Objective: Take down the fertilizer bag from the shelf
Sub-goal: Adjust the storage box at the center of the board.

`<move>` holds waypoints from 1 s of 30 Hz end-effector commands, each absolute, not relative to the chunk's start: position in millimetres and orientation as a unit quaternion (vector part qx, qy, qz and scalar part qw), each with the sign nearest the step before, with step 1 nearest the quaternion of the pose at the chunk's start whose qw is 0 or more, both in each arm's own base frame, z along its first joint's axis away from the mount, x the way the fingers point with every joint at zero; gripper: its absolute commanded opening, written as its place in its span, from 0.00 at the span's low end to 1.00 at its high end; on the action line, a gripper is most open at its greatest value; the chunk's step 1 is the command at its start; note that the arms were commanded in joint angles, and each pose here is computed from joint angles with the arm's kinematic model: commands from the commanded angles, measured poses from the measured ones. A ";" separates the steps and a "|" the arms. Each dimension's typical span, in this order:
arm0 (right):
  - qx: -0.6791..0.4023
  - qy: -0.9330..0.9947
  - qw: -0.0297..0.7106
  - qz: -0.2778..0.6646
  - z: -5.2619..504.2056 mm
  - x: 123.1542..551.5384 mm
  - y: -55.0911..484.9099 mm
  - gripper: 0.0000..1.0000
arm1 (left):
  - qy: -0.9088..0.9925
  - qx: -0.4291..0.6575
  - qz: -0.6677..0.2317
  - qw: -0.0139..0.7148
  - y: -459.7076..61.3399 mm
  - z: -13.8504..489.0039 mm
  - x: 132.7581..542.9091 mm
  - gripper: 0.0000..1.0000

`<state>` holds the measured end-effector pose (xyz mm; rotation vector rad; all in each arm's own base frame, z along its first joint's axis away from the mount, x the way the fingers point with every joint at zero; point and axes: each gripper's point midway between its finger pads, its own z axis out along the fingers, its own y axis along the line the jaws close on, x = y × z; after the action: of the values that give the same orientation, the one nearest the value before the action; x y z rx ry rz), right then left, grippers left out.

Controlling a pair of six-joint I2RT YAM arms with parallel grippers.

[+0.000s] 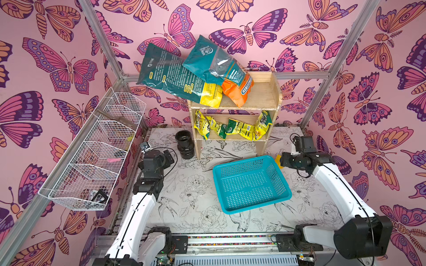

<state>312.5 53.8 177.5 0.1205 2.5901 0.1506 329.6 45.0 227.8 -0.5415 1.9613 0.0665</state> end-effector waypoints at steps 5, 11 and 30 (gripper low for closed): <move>0.023 0.978 0.198 0.063 139.8 287.5 59.6 0.57 | 0.833 -0.220 -0.018 0.507 29.4 203.1 335.9 1.00; -0.016 0.981 0.182 0.065 121.5 294.9 65.5 0.53 | 0.832 -0.219 -0.021 0.509 28.9 203.9 336.8 1.00; -0.016 0.984 0.174 0.033 94.7 306.2 57.0 0.28 | 0.823 -0.216 -0.012 0.525 32.0 211.7 333.3 1.00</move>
<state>305.4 60.2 97.3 -0.0493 2.7900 0.1241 335.4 31.6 208.2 -0.5297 1.9892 -0.0317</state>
